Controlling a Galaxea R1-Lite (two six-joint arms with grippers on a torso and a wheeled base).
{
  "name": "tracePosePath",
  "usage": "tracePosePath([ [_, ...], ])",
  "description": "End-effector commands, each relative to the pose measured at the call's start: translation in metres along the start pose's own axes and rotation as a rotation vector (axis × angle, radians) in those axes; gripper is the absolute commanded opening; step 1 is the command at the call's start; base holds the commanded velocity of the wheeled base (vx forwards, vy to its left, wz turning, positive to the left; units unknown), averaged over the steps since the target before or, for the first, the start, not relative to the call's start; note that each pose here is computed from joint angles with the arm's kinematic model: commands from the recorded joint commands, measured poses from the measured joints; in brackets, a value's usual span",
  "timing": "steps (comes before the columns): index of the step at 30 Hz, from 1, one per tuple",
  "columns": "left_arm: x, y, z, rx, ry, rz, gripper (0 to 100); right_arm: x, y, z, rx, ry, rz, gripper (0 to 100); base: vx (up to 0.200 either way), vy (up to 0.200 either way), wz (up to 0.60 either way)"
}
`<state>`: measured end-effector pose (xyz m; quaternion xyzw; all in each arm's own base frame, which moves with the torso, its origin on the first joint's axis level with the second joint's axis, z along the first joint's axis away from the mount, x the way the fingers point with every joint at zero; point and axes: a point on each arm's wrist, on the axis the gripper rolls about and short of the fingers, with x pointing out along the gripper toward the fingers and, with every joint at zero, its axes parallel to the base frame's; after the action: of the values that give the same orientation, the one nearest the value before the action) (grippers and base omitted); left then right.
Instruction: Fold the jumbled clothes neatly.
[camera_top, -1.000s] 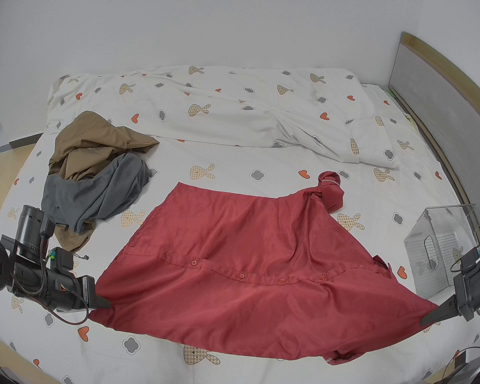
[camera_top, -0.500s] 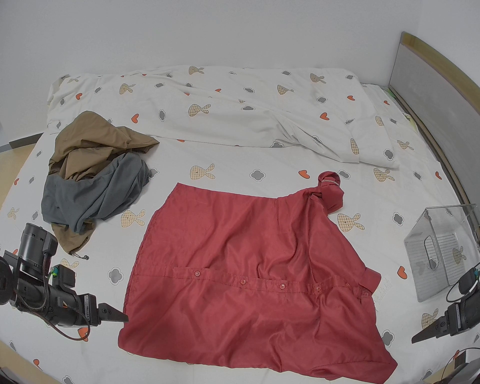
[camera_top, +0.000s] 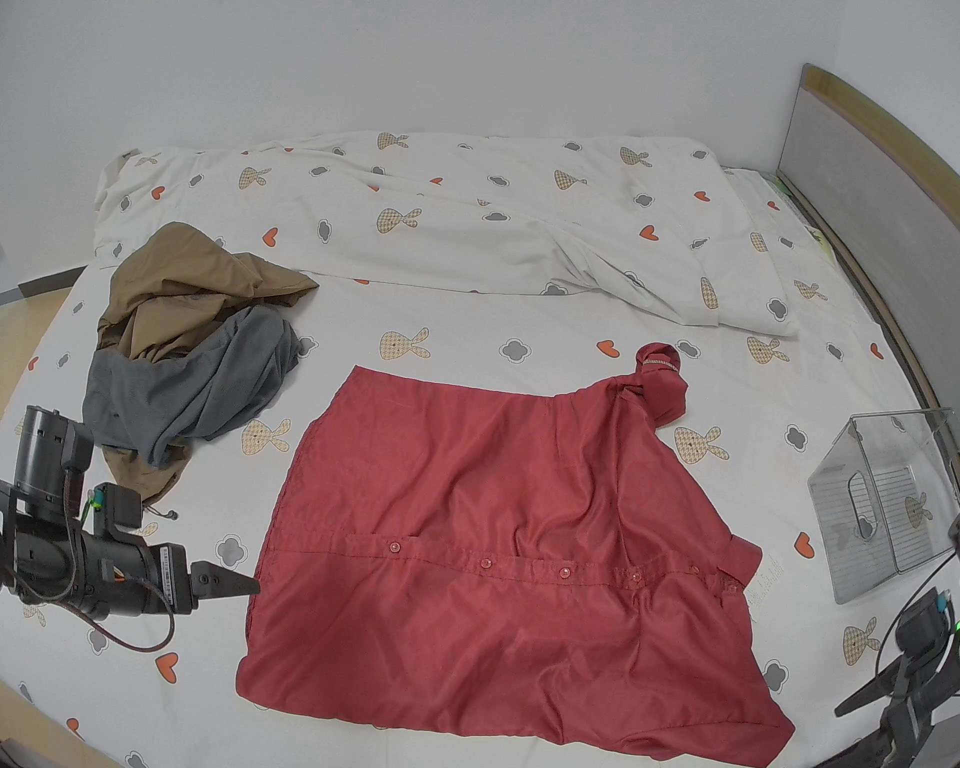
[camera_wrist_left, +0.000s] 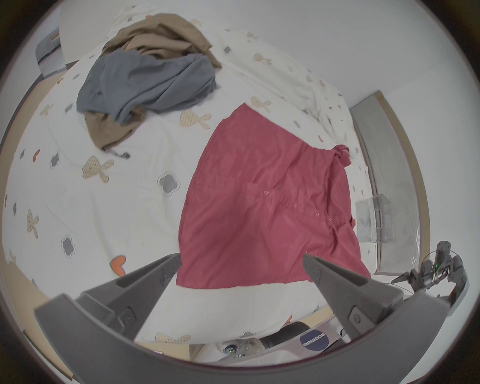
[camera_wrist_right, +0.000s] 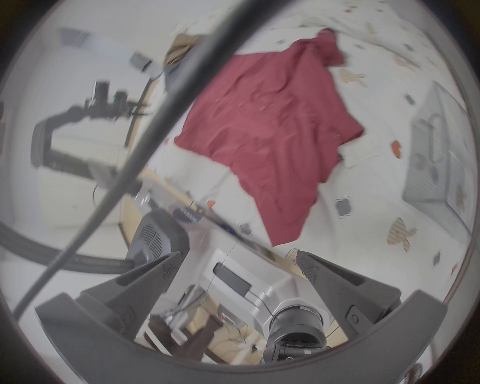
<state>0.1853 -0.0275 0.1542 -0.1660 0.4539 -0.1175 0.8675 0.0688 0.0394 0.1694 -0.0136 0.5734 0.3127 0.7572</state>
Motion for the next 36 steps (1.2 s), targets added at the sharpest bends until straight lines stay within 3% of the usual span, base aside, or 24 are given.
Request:
tracePosePath([
  [1, -0.019, -0.026, 0.033, 0.079, -0.152, -0.083, 100, 0.046, 0.009, 0.02, -0.136, 0.334, 0.077, 100, 0.0, 0.0, 0.0],
  [6, -0.034, -0.038, 0.056, 0.075, -0.237, -0.124, 100, 0.055, 0.008, 0.025, -0.119, 0.384, 0.076, 100, 0.0, 0.0, 0.0],
  [9, -0.04, -0.044, 0.068, 0.074, -0.28, -0.141, 100, 0.06, 0.008, 0.027, -0.107, 0.377, 0.121, 100, 0.0, 0.0, 0.0],
  [10, -0.045, -0.048, 0.076, 0.067, -0.311, -0.156, 100, 0.068, 0.005, 0.021, -0.099, 0.325, 0.225, 100, 0.0, 0.0, 0.0],
  [11, -0.048, -0.05, 0.078, 0.061, -0.324, -0.163, 100, 0.073, 0.003, 0.017, -0.108, 0.295, 0.262, 100, 0.0, 0.0, 0.0],
  [15, -0.052, -0.053, 0.083, 0.05, -0.345, -0.176, 100, 0.086, -0.003, -0.004, -0.171, 0.21, 0.28, 100, 0.0, 0.0, 0.0],
  [24, -0.043, -0.052, 0.087, 0.043, -0.323, -0.166, 100, 0.091, 0.004, -0.016, -0.246, 0.294, 0.304, 100, 0.0, 0.0, 0.0],
  [27, -0.043, -0.052, 0.087, 0.042, -0.325, -0.167, 100, 0.096, 0.004, -0.02, -0.278, 0.325, 0.256, 100, 0.0, 0.0, 0.0],
  [32, -0.046, -0.052, 0.087, 0.043, -0.332, -0.169, 100, 0.103, -0.003, -0.023, -0.284, 0.356, 0.079, 100, 0.0, 0.0, 0.0],
  [36, -0.046, -0.052, 0.087, 0.043, -0.334, -0.166, 100, 0.108, -0.005, -0.022, -0.276, 0.399, 0.037, 100, 0.0, 0.0, 0.0],
])
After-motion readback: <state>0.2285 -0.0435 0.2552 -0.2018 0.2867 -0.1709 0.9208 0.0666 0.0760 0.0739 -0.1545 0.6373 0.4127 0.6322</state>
